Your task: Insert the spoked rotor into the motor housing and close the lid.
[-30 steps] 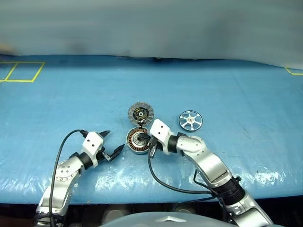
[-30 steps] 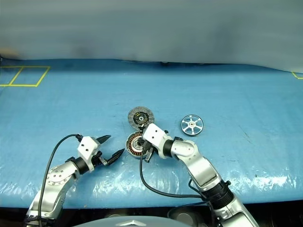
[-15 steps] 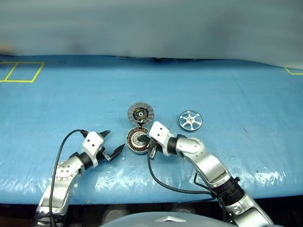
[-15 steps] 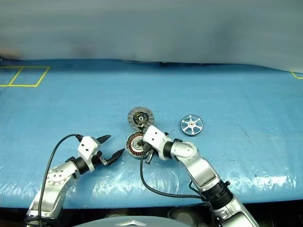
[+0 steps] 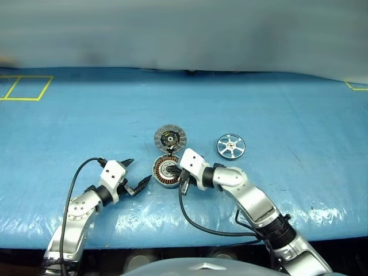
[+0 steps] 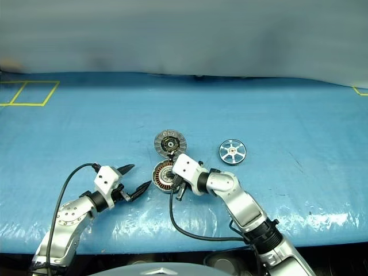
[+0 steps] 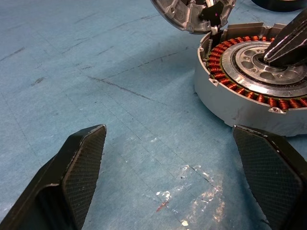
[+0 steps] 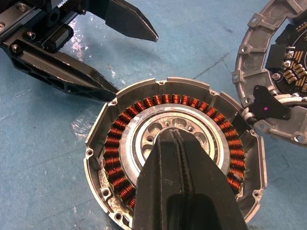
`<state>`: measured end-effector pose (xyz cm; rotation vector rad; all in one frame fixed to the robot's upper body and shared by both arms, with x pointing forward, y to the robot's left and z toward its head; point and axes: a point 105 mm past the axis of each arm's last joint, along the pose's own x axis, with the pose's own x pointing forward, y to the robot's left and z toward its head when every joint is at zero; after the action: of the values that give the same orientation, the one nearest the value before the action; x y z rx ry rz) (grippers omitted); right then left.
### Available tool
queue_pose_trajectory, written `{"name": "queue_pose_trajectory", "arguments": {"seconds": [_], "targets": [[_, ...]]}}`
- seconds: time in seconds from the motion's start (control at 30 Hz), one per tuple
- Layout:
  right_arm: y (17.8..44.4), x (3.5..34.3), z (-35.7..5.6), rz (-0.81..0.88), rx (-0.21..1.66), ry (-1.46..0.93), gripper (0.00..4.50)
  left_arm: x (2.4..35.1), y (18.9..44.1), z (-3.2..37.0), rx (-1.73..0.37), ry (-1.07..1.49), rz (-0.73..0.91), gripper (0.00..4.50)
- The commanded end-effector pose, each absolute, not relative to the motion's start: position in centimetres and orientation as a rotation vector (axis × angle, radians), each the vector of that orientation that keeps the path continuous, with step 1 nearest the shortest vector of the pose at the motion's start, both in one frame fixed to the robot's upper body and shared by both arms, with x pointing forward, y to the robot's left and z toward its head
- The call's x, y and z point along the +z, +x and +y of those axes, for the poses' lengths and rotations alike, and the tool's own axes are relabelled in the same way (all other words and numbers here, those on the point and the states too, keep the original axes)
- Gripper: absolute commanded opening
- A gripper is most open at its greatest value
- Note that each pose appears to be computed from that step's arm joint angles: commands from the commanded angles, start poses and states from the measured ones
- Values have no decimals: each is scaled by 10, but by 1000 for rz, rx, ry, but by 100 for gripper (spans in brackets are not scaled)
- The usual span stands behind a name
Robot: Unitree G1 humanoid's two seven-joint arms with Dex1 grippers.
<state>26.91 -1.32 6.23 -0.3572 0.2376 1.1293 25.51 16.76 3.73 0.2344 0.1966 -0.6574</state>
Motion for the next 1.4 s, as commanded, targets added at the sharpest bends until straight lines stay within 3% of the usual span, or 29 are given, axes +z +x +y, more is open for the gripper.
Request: {"name": "queue_pose_trajectory", "arguments": {"seconds": [0.03, 0.77, 1.2, 1.23, 1.4], "targets": [[267, 74, -6, 193, 1157, -354, 2, 41, 255, 167, -656, 235, 176, 450], [279, 104, -21, 90, 1036, -245, 2, 85, 248, 149, -863, 226, 82, 450], [273, 86, -29, 153, 1009, -259, 0, 77, 250, 136, -966, 206, 114, 23], [272, 85, -27, 154, 1014, -257, 0, 76, 250, 136, -962, 207, 117, 5], [271, 83, -23, 156, 1028, -256, 0, 72, 251, 131, -984, 197, 129, 5]]}}
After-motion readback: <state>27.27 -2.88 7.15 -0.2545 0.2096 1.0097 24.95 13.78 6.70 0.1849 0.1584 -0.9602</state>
